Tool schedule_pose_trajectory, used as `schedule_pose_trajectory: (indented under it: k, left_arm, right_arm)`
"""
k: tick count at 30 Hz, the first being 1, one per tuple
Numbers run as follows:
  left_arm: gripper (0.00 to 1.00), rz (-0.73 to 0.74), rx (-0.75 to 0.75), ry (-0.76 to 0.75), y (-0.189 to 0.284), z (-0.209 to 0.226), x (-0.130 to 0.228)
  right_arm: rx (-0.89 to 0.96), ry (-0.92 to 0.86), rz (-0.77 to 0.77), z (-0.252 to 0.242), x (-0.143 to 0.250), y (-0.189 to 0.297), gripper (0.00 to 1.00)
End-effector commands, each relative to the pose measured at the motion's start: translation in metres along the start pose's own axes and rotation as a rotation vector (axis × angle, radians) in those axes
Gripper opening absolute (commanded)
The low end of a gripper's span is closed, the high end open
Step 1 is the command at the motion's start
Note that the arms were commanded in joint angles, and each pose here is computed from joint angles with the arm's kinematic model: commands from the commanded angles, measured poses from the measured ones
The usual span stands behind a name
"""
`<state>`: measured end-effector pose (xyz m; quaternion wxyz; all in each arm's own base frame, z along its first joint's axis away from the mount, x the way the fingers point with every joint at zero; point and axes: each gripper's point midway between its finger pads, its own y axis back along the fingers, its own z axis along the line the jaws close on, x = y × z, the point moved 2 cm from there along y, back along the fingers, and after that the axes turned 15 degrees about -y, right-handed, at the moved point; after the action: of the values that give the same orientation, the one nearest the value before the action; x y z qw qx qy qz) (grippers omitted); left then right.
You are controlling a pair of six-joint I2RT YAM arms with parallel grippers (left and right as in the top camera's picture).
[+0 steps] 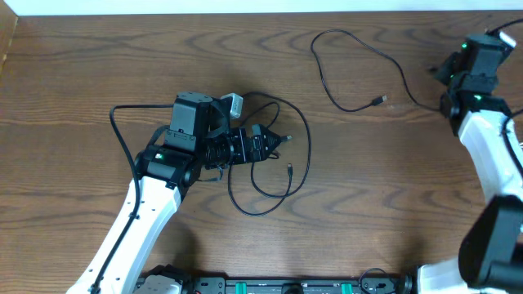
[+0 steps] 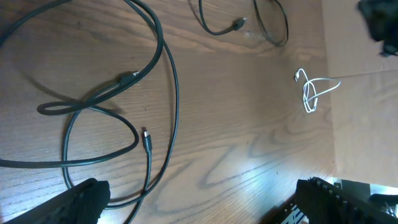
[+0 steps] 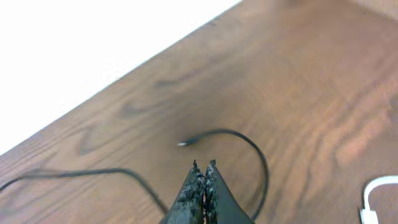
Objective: Untangle cables
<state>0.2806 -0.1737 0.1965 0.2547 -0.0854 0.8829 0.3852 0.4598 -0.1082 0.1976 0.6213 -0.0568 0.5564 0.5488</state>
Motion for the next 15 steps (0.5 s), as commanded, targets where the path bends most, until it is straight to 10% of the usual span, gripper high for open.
schedule_pose_trajectory:
  k: [1, 6, 15]
  left_arm:
    - [1.0, -0.013, -0.006, -0.009, 0.003, 0.0, -0.004]
    - [1.0, -0.013, -0.006, -0.009, 0.003, 0.0, -0.004]
    - [1.0, -0.013, -0.006, -0.008, 0.003, 0.0, -0.004]
  right_arm:
    - [-0.181, 0.149, 0.064, 0.032, 0.004, 0.017, 0.01]
    - [-0.269, 0.154, 0.121, 0.049, 0.015, 0.032, 0.01]
    - [0.042, 0.027, 0.193, -0.006, 0.053, -0.007, 0.66]
